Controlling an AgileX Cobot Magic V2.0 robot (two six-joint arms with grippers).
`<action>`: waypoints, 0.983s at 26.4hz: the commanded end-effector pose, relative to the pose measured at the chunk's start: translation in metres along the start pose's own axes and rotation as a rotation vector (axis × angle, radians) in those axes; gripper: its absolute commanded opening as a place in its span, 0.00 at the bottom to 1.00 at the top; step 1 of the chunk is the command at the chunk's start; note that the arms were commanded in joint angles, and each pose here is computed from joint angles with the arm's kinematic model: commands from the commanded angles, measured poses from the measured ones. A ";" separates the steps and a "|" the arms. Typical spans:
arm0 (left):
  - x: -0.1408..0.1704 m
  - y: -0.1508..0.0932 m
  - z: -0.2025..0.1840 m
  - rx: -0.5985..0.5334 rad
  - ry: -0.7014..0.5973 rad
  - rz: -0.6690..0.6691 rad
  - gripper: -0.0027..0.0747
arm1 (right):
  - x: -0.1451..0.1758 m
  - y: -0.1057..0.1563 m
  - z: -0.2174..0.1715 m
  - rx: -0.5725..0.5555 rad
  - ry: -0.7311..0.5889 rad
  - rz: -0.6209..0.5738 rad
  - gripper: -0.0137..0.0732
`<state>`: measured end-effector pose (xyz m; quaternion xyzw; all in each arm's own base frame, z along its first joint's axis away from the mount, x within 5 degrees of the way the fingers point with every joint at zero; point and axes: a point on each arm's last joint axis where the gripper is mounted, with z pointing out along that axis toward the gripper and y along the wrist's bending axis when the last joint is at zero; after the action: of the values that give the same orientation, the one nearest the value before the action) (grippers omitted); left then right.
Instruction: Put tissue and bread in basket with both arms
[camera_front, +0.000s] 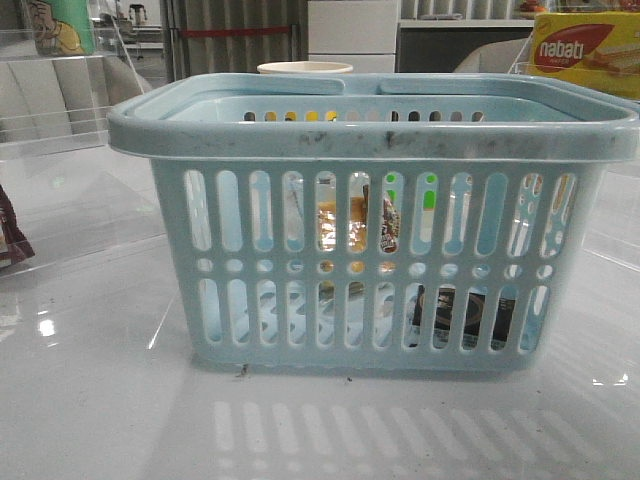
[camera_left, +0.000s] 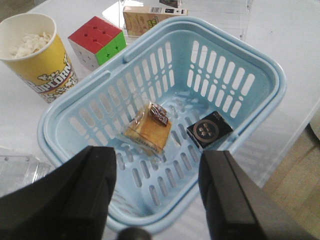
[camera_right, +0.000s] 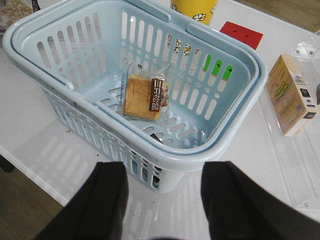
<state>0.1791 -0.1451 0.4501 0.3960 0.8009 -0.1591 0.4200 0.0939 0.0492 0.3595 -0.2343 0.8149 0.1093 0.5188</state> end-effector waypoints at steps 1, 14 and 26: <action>0.011 -0.008 -0.030 -0.017 -0.108 -0.010 0.60 | -0.014 -0.001 -0.005 0.014 -0.103 -0.019 0.68; 0.091 -0.021 -0.048 -0.096 -0.093 -0.052 0.60 | -0.012 -0.001 -0.005 0.012 -0.082 -0.019 0.68; 0.096 -0.021 -0.043 -0.099 -0.096 -0.054 0.46 | -0.011 -0.001 -0.005 0.010 -0.070 -0.019 0.48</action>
<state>0.1053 -0.0840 0.3830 0.3609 0.8160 -0.1353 0.4309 0.0931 0.0489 0.3578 -0.2359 0.8200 0.1078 0.5102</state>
